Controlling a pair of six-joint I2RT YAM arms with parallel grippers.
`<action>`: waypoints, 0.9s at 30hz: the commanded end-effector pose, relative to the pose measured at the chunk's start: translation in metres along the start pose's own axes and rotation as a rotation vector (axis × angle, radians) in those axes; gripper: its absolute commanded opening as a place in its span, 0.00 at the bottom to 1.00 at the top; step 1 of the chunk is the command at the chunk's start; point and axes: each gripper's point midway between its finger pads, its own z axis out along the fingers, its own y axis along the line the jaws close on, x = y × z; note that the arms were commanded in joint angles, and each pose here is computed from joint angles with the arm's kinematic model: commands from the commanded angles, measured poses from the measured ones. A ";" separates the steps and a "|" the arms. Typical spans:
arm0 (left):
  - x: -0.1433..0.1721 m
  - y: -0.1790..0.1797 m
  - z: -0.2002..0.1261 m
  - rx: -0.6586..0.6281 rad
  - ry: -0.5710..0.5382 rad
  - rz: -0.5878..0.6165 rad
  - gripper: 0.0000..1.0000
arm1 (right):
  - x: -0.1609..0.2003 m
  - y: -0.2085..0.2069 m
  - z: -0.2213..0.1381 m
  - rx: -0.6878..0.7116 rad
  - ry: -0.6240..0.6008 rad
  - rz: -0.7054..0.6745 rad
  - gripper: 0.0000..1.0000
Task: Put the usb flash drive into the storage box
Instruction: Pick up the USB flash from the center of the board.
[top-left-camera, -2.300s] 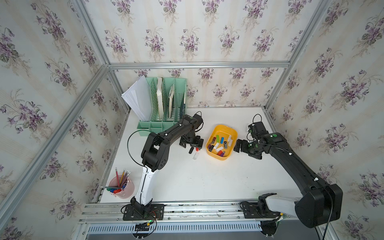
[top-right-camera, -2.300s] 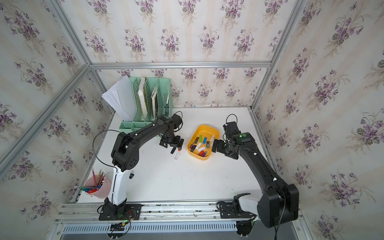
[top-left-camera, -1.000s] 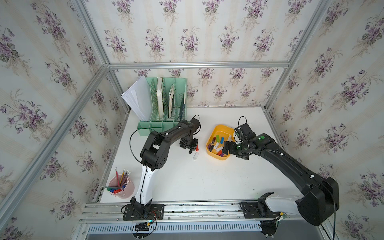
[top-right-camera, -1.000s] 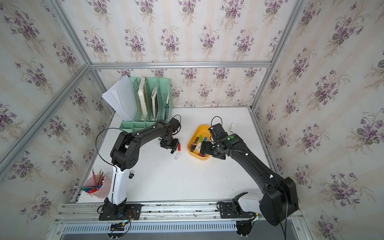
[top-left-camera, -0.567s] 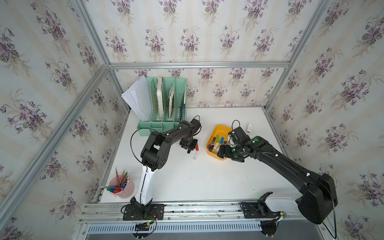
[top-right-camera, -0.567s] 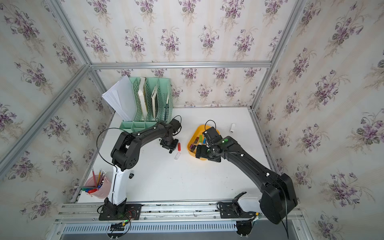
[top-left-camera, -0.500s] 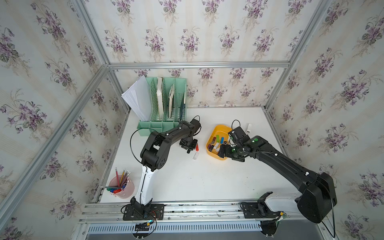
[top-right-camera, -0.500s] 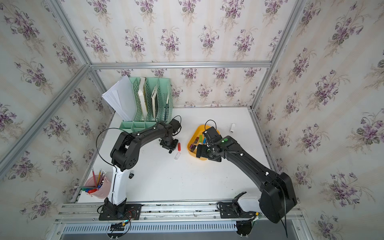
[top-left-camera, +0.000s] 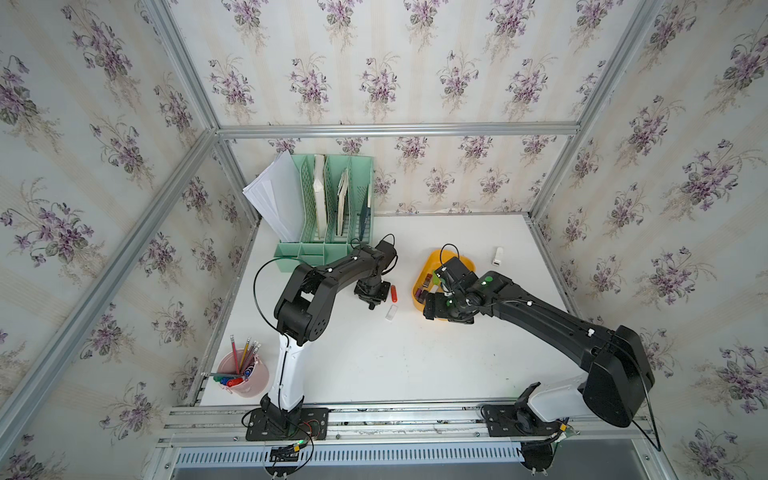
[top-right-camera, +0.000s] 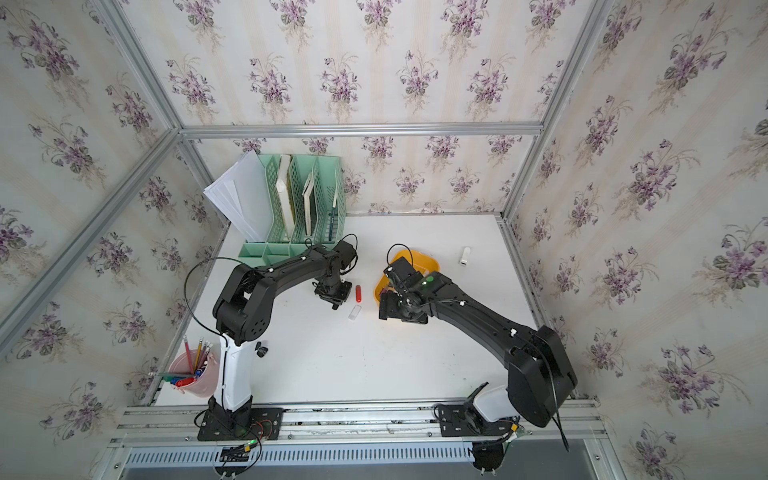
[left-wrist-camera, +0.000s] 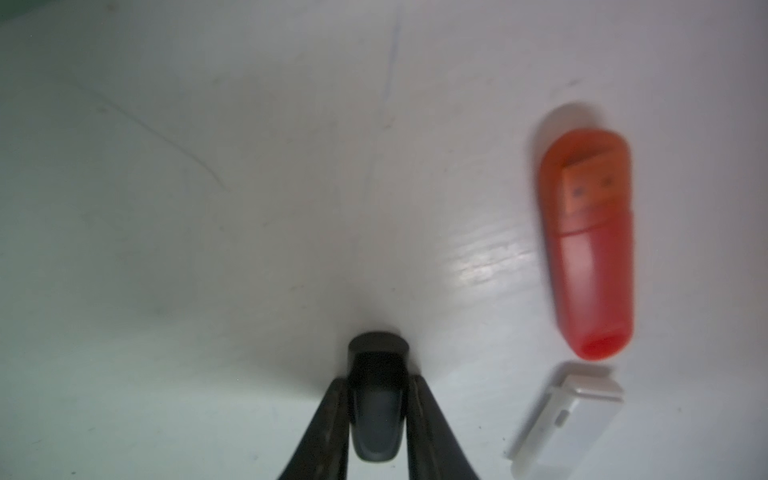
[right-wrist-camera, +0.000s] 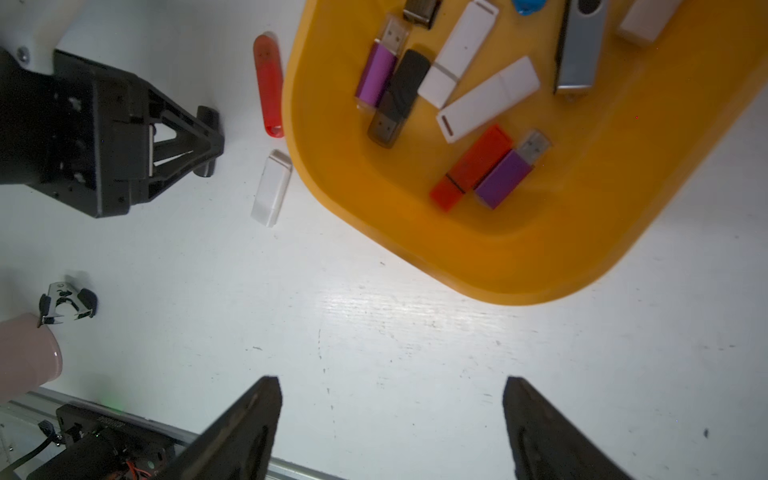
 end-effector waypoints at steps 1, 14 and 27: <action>0.022 0.018 0.007 -0.020 0.065 -0.028 0.27 | -0.006 0.019 0.009 -0.010 -0.024 -0.004 0.87; 0.070 0.075 0.008 -0.031 0.103 -0.147 0.28 | -0.020 0.082 0.057 -0.009 0.021 -0.079 0.81; 0.087 0.096 0.002 -0.028 0.104 -0.190 0.29 | -0.016 0.091 0.105 0.050 0.085 -0.107 0.76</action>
